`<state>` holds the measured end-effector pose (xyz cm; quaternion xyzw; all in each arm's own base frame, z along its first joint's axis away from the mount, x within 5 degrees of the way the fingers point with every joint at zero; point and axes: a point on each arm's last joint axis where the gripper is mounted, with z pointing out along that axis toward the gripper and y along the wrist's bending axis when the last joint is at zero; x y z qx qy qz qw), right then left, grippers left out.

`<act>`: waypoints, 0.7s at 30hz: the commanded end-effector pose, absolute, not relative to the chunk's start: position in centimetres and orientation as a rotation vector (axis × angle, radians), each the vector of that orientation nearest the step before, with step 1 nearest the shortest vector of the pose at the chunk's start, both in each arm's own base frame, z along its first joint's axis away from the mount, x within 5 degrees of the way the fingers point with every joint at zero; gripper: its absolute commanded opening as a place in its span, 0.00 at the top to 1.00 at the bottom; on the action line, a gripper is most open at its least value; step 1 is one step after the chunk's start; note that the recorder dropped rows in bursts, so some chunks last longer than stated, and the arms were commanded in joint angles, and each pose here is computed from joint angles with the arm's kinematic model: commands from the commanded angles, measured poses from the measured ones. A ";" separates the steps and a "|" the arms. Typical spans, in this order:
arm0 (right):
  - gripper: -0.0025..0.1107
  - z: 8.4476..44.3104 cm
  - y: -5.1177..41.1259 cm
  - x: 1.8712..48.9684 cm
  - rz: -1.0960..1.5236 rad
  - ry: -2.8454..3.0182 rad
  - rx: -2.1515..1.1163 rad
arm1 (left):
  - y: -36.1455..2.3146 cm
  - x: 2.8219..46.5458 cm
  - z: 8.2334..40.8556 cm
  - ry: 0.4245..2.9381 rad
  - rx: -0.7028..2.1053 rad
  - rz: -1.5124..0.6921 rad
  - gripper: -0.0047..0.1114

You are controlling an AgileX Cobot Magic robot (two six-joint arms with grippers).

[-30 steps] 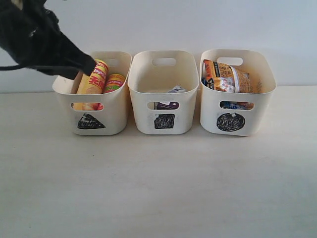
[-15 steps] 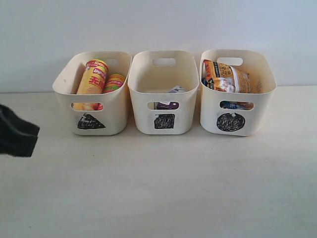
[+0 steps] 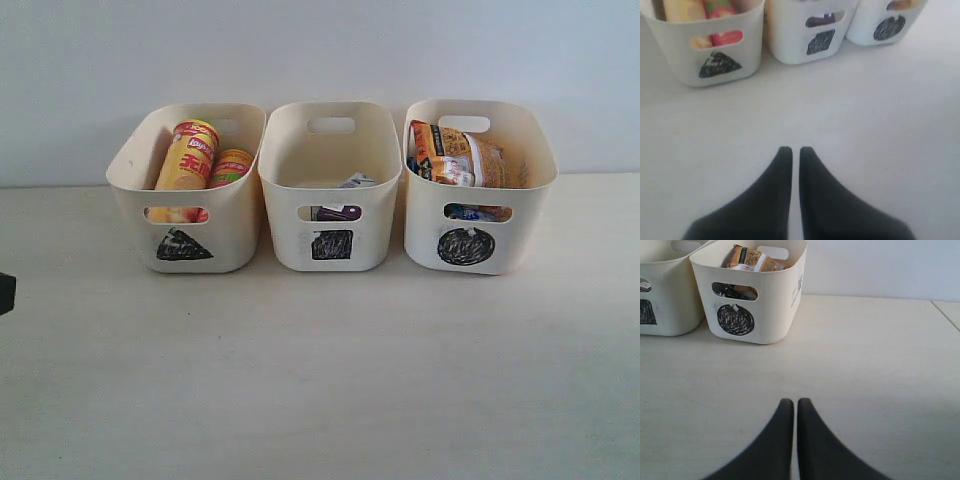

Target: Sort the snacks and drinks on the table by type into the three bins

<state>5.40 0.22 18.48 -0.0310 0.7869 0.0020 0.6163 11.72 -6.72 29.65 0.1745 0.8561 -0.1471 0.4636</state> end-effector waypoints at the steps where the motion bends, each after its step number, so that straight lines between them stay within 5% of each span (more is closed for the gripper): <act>1: 0.98 18.4 0.2 5.4 0.003 1.804 -0.062 | -5.9 10.3 29.5 1.945 0.383 -0.419 0.93; 21: 0.98 18.4 0.2 5.4 0.003 1.805 -0.062 | -0.8 5.0 22.8 1.602 0.080 -0.192 0.93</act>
